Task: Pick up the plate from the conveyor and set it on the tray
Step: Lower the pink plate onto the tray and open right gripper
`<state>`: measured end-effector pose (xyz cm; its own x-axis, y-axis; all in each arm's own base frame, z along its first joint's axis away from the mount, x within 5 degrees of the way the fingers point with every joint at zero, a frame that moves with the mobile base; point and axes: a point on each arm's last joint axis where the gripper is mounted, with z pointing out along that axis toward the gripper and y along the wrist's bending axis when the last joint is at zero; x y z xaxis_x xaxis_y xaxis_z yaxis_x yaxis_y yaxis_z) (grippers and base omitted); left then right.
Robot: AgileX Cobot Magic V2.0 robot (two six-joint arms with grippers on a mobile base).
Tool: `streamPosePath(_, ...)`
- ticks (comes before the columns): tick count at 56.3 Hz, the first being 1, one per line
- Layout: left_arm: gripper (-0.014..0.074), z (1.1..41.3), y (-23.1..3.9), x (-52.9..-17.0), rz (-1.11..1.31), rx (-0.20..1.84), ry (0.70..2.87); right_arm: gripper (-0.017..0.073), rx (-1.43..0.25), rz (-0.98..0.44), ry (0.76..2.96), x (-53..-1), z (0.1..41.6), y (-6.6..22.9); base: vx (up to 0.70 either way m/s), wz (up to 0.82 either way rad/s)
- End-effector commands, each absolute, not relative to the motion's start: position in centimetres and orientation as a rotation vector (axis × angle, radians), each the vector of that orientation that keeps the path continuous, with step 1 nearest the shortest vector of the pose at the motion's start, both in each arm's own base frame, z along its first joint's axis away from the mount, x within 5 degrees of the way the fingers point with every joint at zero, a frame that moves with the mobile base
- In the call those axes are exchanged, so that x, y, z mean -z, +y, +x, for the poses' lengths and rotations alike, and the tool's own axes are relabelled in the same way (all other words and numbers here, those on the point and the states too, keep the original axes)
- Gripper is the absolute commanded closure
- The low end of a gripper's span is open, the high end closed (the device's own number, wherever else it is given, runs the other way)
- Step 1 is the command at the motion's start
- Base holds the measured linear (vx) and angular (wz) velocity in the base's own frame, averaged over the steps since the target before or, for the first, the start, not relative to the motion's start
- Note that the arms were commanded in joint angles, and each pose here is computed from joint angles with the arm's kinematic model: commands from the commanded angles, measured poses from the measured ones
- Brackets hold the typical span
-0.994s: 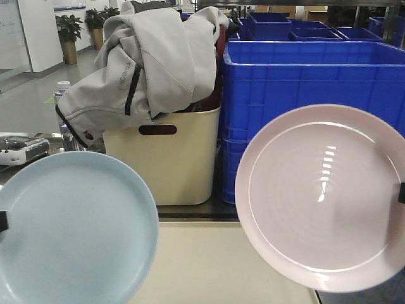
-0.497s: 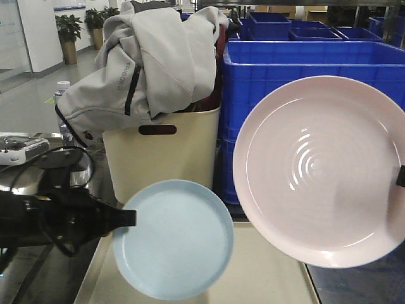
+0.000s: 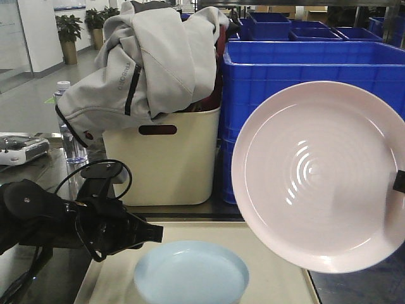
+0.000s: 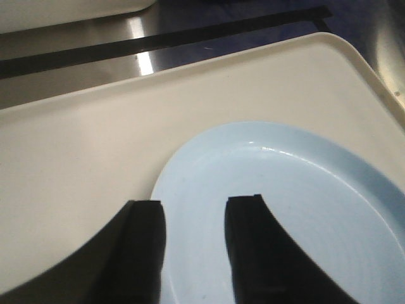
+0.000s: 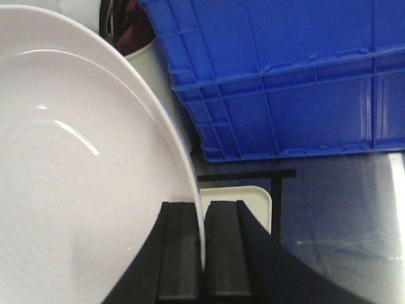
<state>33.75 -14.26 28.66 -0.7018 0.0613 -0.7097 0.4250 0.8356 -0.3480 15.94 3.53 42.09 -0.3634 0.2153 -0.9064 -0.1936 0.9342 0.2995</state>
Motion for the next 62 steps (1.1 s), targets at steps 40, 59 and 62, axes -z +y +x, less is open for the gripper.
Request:
streamPosePath(40, 0.0601, 22.6, -9.5, -45.9, 0.378, 0.478, 1.653, 0.0554, -0.713, 0.020, 2.272, -28.6, 31.5, 11.6, 0.00, 0.00)
streamPosePath(59, 0.0594, 22.4, -9.6, -45.8, 0.370, 0.504, 1.673, 0.0149, -0.710, -0.017, 2.291, -28.0, 31.7, 11.7, 0.00, 0.00)
streamPosePath(62, 0.0594, 22.4, -9.6, -45.8, 0.372, 0.505, 1.675, 0.0081, -0.706, -0.015, 2.283, -28.1, 31.8, 11.7, 0.00, 0.00)
